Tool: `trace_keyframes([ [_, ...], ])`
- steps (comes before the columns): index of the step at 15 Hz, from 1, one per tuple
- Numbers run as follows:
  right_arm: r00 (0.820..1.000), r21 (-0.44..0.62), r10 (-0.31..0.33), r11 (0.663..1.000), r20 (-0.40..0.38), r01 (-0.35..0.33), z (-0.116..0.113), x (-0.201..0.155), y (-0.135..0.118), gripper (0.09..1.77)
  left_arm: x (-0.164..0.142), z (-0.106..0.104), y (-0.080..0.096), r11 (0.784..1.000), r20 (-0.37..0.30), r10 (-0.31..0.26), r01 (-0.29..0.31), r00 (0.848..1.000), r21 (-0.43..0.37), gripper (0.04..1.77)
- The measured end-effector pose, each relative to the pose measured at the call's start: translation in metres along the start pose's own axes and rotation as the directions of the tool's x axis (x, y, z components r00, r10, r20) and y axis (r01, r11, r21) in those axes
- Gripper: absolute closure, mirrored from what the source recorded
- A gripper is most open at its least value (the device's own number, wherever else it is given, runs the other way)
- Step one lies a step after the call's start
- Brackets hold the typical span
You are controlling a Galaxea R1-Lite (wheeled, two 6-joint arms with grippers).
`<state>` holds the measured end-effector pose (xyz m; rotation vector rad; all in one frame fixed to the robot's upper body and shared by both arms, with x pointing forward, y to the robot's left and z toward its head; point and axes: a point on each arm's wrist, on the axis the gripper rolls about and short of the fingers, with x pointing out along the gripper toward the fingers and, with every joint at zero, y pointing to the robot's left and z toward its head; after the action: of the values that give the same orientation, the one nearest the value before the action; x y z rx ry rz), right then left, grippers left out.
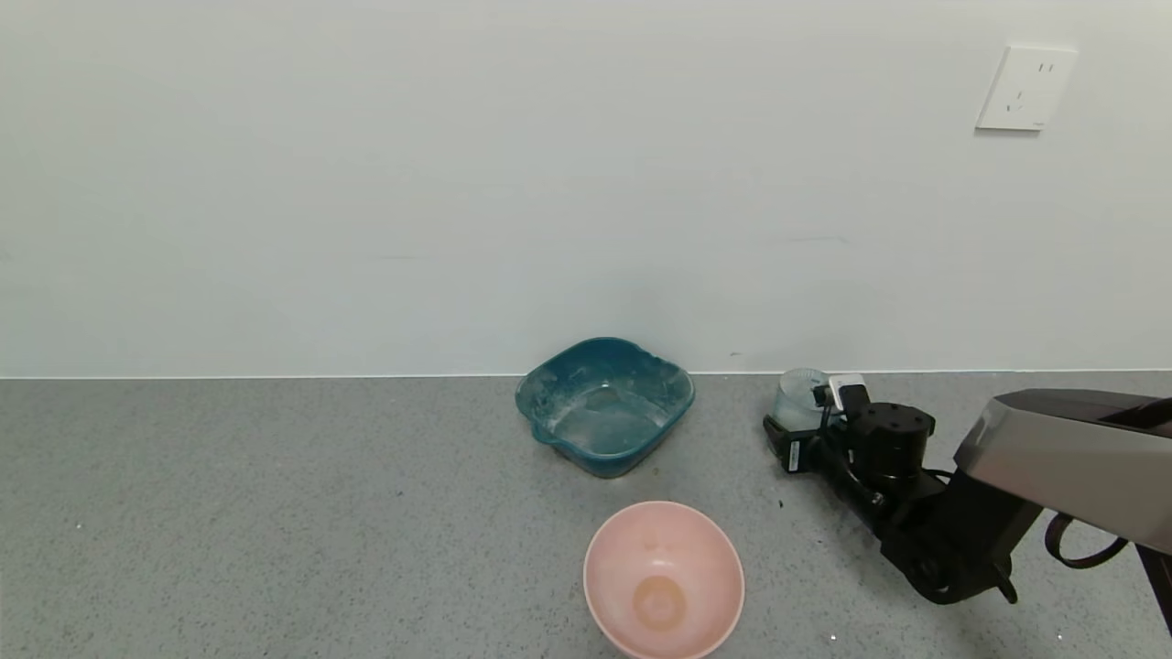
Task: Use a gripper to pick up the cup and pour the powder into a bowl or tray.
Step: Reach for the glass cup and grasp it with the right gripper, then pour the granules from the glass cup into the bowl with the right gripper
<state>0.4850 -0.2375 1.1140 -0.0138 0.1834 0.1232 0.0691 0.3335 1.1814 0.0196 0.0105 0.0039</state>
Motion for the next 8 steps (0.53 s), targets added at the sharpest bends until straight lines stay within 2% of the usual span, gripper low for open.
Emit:
trace_keyframes([
  [8, 1.000, -0.001, -0.001, 1.000, 0.000, 0.001, 0.0005, -0.0003, -0.0004, 0.51, 0.0000, 0.0000, 0.0000, 1.000, 0.000, 0.000, 0.000, 1.000, -0.001, 0.05],
])
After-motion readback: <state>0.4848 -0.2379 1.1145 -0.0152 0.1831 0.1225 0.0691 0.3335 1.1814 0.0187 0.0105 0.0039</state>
